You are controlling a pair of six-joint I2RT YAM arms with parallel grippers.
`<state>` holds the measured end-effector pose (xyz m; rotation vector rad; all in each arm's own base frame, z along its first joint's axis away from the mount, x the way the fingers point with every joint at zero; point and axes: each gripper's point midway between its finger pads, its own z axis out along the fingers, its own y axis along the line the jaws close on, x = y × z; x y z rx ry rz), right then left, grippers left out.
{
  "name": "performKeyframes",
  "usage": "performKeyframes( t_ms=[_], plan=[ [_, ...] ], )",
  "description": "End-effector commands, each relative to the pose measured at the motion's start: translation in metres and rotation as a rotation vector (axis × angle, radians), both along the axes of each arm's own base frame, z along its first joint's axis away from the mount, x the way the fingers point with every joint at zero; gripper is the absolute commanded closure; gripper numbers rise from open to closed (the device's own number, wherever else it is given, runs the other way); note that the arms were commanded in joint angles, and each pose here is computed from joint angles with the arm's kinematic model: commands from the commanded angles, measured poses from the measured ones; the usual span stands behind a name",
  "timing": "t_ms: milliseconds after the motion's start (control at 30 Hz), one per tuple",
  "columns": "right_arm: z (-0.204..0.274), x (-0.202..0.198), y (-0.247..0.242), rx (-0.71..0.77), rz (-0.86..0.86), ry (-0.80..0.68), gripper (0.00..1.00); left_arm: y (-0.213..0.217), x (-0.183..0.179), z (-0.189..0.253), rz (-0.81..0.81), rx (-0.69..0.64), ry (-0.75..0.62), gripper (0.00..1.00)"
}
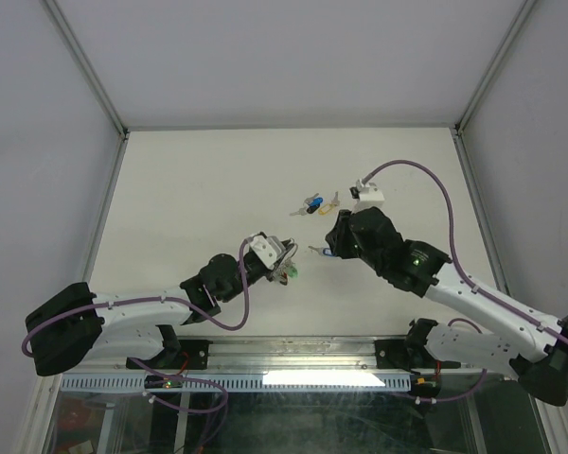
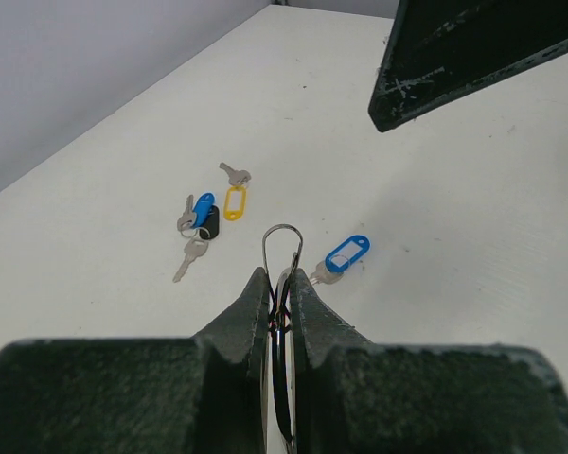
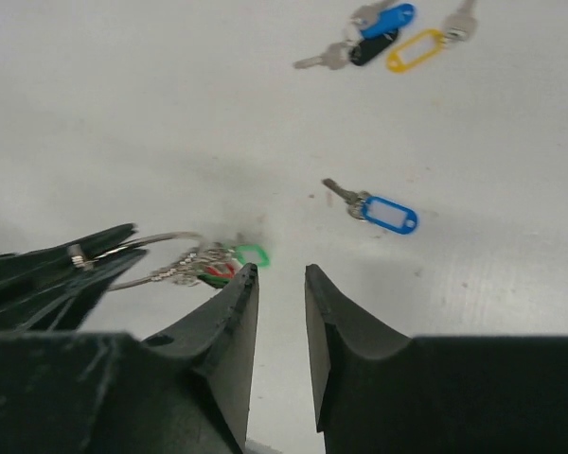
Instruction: Put the keys on the keyring
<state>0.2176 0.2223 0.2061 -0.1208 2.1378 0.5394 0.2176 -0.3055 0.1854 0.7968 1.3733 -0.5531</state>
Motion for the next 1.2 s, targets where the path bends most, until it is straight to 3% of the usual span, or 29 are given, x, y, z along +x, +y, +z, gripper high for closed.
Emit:
performKeyframes(
  t_ms=[0,233,400,800,1167],
  plan=[
    [-0.019,0.008,-0.033,-0.089,-0.143,0.103,0.7,-0.003,0.009,0.032,0.034,-0.081,-0.037,1.0],
    [-0.054,0.006,-0.026,-0.117,-0.098,0.222,0.68,0.0,0.026,-0.003,0.11,-0.031,-0.001,1.0],
    [-0.071,-0.001,-0.032,-0.114,-0.084,0.287,0.67,-0.008,0.038,0.004,0.152,-0.048,0.035,1.0],
    [-0.075,0.002,-0.038,-0.038,-0.063,0.309,0.64,-0.007,0.036,0.014,0.155,-0.043,0.065,1.0],
    [-0.103,0.019,-0.015,-0.047,0.135,0.35,0.62,0.019,0.03,-0.014,0.196,-0.029,0.029,1.0]
  ],
)
